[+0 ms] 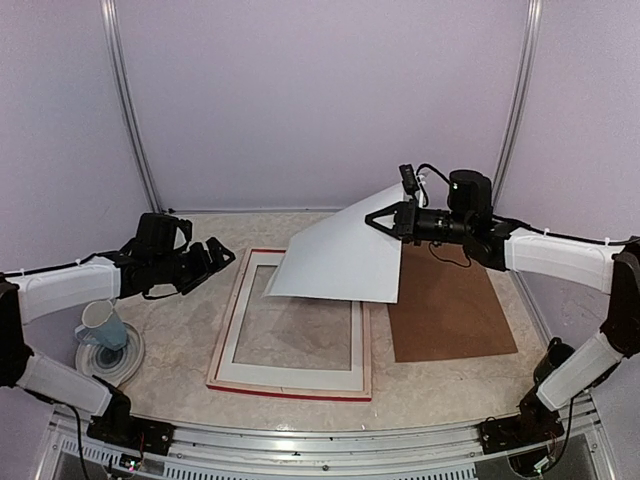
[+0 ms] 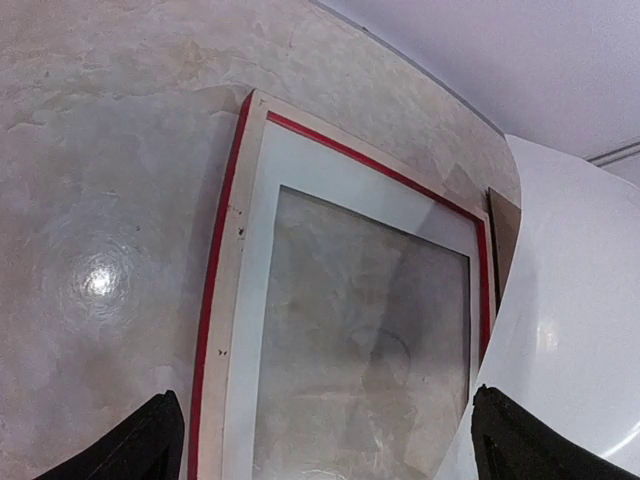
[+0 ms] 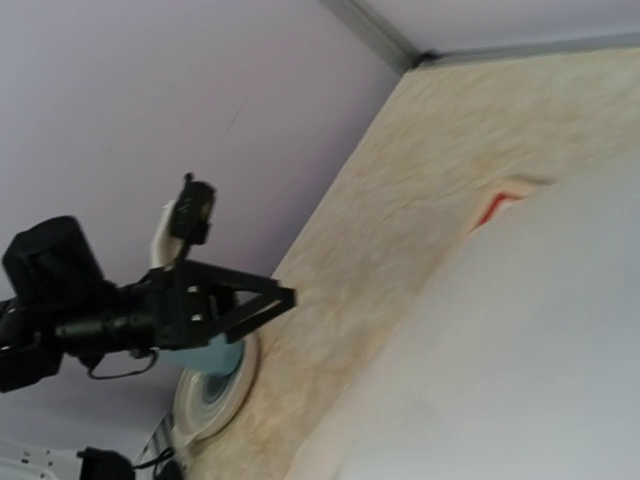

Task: Put the photo into the frame
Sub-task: Place the photo on the mat board.

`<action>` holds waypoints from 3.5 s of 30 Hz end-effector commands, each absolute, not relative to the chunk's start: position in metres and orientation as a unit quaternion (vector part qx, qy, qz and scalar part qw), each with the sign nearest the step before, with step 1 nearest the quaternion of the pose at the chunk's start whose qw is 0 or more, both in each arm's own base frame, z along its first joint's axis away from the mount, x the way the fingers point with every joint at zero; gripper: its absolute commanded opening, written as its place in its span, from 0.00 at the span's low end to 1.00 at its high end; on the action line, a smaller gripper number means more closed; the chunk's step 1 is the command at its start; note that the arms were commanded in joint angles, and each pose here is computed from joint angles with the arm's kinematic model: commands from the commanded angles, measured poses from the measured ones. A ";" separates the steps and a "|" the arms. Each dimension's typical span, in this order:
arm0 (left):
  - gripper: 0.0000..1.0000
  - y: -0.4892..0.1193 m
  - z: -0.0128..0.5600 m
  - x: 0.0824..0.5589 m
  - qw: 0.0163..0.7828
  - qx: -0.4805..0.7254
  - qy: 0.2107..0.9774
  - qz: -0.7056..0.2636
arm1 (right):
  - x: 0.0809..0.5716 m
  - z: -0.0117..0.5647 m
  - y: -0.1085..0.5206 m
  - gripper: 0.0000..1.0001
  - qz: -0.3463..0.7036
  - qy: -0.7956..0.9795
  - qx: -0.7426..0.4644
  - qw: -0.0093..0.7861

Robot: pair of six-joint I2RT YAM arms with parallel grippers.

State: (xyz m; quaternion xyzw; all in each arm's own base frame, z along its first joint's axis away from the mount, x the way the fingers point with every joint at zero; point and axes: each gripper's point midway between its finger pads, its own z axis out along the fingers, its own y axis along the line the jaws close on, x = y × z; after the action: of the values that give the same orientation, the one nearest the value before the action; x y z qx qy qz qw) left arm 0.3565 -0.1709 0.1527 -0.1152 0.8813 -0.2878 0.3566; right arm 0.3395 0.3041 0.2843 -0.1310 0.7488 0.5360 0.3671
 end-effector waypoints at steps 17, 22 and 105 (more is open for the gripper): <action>0.99 -0.113 0.132 0.342 0.381 -0.191 0.856 -0.291 | 0.297 0.235 0.443 0.08 0.616 0.730 -0.169 0.242; 0.99 -0.114 0.131 0.342 0.379 -0.191 0.856 -0.295 | 0.288 0.186 0.432 0.08 0.600 0.760 -0.143 0.207; 0.99 -0.154 0.113 0.339 0.347 -0.174 0.864 -0.321 | 0.288 0.074 0.383 0.68 0.353 0.911 -0.141 0.163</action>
State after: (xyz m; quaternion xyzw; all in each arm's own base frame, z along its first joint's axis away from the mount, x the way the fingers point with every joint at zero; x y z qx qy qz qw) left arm 0.3334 -0.1508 0.1075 -0.1751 0.8695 -0.3173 0.3355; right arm 0.2870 0.3803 0.0564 -0.1284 0.9118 0.3635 0.1413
